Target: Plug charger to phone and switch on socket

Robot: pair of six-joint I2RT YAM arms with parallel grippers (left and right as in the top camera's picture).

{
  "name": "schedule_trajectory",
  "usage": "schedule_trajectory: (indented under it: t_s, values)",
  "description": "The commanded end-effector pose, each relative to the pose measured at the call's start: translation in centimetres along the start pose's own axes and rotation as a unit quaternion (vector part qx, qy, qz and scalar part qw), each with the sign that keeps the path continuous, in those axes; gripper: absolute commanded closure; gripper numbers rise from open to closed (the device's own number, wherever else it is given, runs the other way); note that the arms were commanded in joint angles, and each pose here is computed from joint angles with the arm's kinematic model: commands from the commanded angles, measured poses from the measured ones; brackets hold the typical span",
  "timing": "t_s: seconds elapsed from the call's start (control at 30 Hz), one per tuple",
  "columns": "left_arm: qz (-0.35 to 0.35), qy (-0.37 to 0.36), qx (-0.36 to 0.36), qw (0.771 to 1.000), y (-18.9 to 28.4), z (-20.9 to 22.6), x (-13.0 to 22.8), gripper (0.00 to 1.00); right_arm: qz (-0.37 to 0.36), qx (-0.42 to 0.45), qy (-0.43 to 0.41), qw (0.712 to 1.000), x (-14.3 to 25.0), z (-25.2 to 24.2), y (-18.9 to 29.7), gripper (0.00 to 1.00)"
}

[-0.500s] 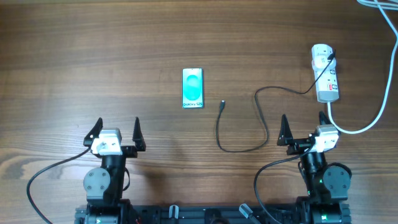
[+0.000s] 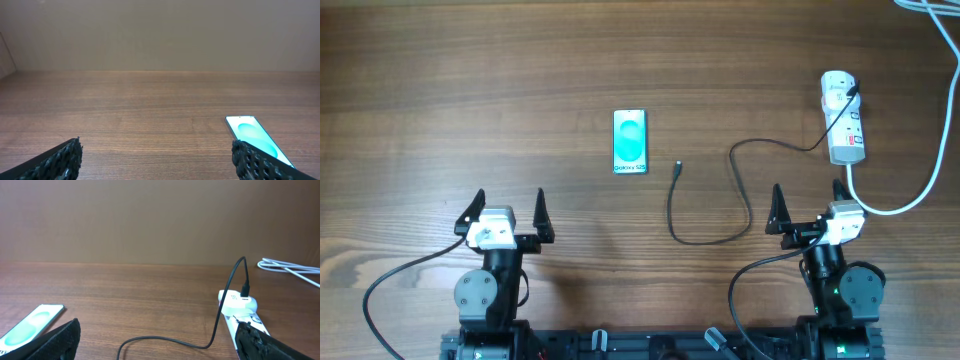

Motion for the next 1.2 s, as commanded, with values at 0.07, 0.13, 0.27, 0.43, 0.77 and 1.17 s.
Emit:
schedule_trajectory:
  t_s: [0.07,0.13,0.27,0.43,0.77,1.17]
  values:
    - [-0.003,-0.007,-0.003,1.0,0.0,0.1,0.0,0.0,-0.006,0.008,0.006,1.0,-0.2,-0.2,0.0,0.0]
    - [-0.003,-0.007,-0.003,1.0,0.0,0.1,0.0,0.0,-0.006,0.009,0.006,1.0,-0.2,-0.2,0.0,0.0]
    - [-0.003,-0.007,-0.003,1.0,0.0,0.1,0.0,0.0,-0.006,0.008,0.006,1.0,-0.2,-0.2,0.0,0.0]
    - [-0.003,-0.007,-0.003,1.0,0.0,0.1,0.0,0.0,-0.006,0.008,0.006,1.0,-0.2,-0.2,0.0,0.0]
    - [-0.01,0.043,0.061,0.997,0.1,-1.5,-0.3,0.0,-0.006,0.008,0.006,1.0,-0.2,-0.2,0.0,0.0]
    - [-0.122,0.178,0.328,0.92,3.6,-7.0,-6.8,0.0,-0.006,0.008,0.006,1.0,-0.2,-0.2,0.0,0.0]
Point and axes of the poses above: each gripper's point midway between its finger pads, its own y axis back along the fingers, its own z axis along the line the jaws close on, x = y × z, the point moved 4 cm from there along y, back along the fingers, and after that the axes turned 8 degrees about -y, right-handed, at the moved point
